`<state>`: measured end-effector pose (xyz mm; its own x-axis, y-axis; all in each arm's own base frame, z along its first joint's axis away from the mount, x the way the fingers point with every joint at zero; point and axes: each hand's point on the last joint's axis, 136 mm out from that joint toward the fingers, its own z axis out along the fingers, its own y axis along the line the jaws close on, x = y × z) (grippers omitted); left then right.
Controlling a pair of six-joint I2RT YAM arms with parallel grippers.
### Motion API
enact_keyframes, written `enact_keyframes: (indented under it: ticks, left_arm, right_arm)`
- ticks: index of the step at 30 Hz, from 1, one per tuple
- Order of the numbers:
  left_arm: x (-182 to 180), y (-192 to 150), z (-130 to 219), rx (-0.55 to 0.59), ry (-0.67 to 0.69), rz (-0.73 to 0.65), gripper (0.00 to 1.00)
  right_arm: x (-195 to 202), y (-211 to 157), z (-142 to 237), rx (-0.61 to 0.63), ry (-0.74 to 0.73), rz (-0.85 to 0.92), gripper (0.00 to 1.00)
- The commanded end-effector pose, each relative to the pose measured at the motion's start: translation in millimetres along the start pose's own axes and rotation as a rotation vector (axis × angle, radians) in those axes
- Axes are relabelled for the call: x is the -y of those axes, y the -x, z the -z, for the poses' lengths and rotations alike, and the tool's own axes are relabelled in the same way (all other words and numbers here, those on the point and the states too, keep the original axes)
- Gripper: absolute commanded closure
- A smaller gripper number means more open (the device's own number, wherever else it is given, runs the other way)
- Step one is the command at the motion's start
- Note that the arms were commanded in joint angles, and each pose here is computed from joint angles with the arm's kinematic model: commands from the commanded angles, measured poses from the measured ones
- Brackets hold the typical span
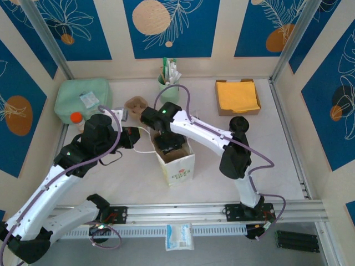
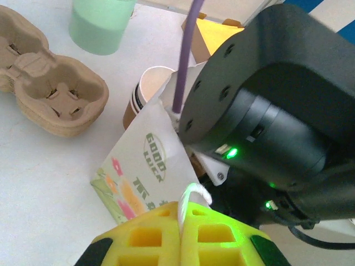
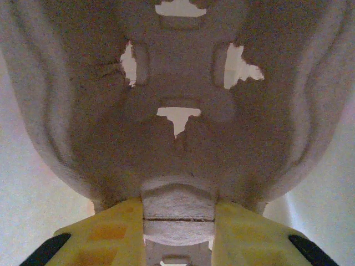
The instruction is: Pack the takeout coffee
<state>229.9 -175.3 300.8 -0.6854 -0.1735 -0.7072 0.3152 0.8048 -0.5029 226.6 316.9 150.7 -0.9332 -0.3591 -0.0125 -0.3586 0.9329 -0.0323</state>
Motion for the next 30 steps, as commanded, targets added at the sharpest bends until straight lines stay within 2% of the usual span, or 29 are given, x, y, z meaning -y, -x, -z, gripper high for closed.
enact_keyframes:
  ticks: [1,10,21,30]
  left_arm:
    - [0.5,2.1,4.1,0.019,-0.009,0.015,1.0]
    - [0.6,3.4,8.0,0.033,-0.011,0.027,1.0]
    - [8.4,3.8,16.3,0.052,-0.058,0.068,1.0]
    - [12.4,-0.4,13.2,0.049,-0.088,0.091,1.0]
  right_arm:
    - [0.7,1.7,20.8,0.05,0.077,-0.063,0.72]
    - [-1.1,4.5,21.7,0.062,0.105,-0.09,0.71]
    - [-14.3,5.8,10.8,0.019,0.156,-0.083,0.71]
    - [-12.4,1.4,-5.4,-0.012,0.141,-0.1,0.72]
